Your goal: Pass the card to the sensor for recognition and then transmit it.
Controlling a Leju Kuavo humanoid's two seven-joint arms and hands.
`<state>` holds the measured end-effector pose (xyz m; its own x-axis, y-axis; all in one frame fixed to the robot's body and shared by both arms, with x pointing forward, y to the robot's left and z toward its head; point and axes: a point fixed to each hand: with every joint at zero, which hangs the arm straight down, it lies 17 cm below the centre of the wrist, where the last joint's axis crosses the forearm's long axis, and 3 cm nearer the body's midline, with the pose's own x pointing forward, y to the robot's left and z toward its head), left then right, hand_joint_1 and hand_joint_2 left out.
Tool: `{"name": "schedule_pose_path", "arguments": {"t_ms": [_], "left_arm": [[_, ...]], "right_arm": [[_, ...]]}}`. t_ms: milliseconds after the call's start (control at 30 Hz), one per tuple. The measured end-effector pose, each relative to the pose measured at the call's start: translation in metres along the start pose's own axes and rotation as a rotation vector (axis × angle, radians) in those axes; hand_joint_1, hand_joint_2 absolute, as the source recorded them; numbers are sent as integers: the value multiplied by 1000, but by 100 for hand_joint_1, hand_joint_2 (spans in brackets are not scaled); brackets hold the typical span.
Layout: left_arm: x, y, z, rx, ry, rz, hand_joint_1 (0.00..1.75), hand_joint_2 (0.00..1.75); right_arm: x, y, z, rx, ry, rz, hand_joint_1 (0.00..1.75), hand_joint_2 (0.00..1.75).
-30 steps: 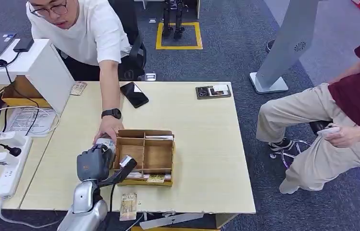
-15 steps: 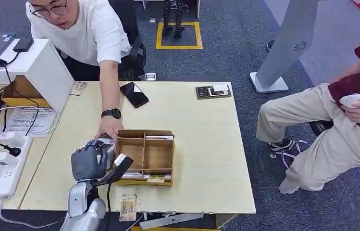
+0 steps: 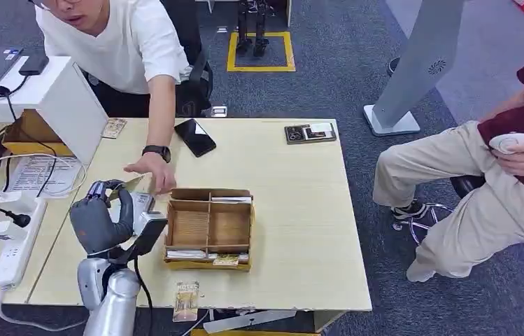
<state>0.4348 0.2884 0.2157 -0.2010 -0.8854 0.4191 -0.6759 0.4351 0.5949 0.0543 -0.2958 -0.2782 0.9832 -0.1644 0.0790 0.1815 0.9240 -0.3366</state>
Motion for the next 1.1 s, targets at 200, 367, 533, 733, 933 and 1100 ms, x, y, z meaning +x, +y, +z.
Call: {"name": "schedule_pose_path", "arguments": {"t_ms": [200,367,533,733,933,1100], "left_arm": [[4,7,-4,23,-21,7,175,175],[5,9,-6,31,-27,7,175,175],[-1,9,-7,26,6,-4,175,175],[-12,-6,-26,2,122,-14,0,175],[-8,-25,-27,-46,142,11,0,175],[-1,-29,-27,-57,115,31,0,175]], "right_arm": [[0,0,0,0,-2,4,0,175],[0,0,0,0,-2,4,0,175],[1,0,0,1,-5,14,0,175],[3,2,1,10,-12,20,0,175],[4,2,1,8,-15,23,0,175],[4,1,0,5,-18,29,0,175]]}}
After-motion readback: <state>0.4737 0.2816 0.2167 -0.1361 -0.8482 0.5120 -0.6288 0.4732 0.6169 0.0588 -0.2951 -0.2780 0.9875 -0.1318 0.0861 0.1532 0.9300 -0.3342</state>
